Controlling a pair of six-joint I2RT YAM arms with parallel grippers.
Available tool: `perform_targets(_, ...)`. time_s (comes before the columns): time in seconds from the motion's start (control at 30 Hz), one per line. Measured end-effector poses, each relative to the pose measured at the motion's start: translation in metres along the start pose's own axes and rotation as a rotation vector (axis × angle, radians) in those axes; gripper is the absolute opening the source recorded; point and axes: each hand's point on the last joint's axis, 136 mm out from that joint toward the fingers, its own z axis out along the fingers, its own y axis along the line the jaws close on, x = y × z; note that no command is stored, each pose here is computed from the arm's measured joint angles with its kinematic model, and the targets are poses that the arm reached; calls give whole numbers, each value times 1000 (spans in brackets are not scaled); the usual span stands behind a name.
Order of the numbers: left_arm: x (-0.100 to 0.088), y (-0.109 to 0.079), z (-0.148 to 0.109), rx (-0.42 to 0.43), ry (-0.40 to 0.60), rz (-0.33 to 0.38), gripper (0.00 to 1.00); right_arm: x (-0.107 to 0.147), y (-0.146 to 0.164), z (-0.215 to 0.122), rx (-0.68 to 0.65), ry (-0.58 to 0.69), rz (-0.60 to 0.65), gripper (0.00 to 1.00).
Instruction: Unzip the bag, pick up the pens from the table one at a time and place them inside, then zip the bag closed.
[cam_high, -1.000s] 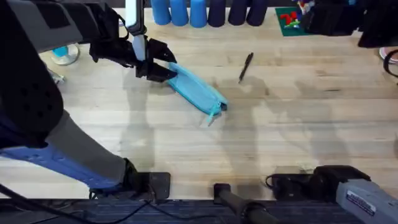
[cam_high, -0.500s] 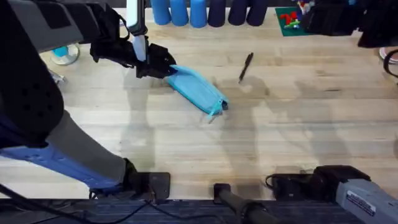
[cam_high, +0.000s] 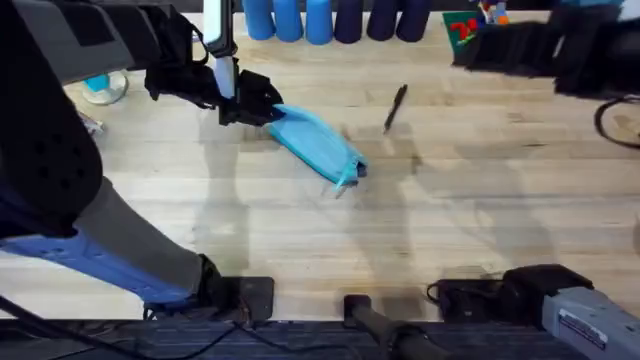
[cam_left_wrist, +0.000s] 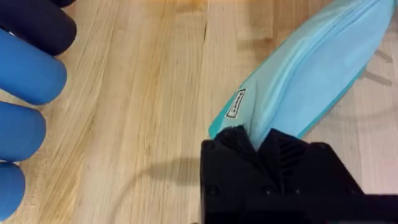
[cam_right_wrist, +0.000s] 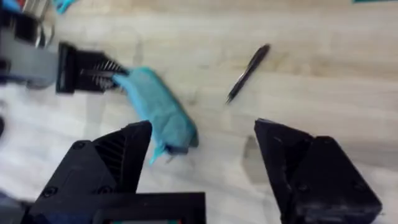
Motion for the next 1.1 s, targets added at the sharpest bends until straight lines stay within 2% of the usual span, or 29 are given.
perform_targets(0.23, 0, 0, 0, 0, 0, 0, 45, 26, 25, 4, -65, 100, -38, 997)
perform_targets(0.5, 0, 0, 0, 0, 0, 0, 45, 40, 34, 3, -80, 157, 28, 996)
perform_targets(1.1, 0, 0, 0, 0, 0, 0, 43, 42, 39, 4, -92, 168, 58, 996)
